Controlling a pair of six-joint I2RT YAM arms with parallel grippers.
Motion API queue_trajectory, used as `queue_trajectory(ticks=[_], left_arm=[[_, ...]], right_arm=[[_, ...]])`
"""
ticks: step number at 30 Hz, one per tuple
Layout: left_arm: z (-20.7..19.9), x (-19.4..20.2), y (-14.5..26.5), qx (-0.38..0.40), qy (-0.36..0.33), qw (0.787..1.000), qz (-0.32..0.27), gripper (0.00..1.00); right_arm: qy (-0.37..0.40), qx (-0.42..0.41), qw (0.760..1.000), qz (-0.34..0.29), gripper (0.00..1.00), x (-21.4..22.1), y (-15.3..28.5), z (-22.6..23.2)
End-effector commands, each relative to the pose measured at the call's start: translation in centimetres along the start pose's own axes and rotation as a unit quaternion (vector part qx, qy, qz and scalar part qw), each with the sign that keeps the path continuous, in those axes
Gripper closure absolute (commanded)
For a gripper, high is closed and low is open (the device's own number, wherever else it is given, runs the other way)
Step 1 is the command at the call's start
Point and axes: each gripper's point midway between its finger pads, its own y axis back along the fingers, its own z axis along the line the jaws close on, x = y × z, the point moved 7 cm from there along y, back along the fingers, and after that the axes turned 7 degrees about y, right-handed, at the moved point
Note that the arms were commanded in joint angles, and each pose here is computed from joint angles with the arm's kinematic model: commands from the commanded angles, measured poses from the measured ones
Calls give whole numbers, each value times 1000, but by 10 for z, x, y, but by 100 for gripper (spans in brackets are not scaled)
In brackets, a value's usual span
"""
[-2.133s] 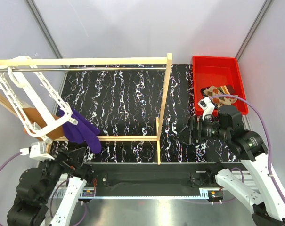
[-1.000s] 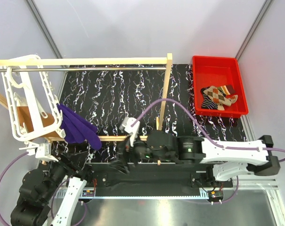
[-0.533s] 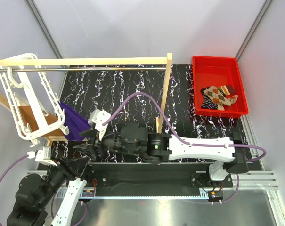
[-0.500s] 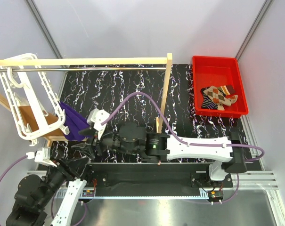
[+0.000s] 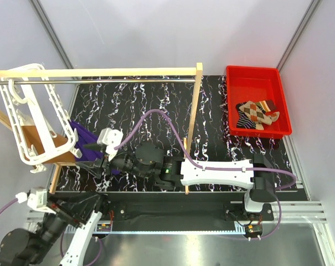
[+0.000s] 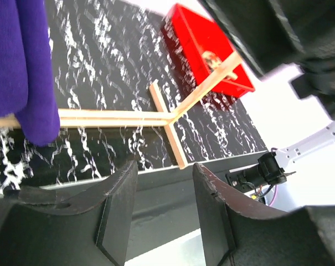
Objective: Clip the socks to the hanger
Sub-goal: Open the clamp at the hanger.
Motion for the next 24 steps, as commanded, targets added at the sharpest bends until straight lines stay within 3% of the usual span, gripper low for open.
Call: queue_trajectory(ticks=[1, 14, 24], left_arm=[[-8, 6, 31, 72, -59, 994, -53, 51], [-25, -10, 50, 88, -79, 989, -87, 54], [-38, -24, 64, 107, -86, 982, -127, 58]], right_arm=[[16, 1, 997, -75, 42, -27, -5, -6], [19, -2, 997, -76, 44, -7, -17, -4], [14, 3, 996, -88, 58, -5, -21, -7]])
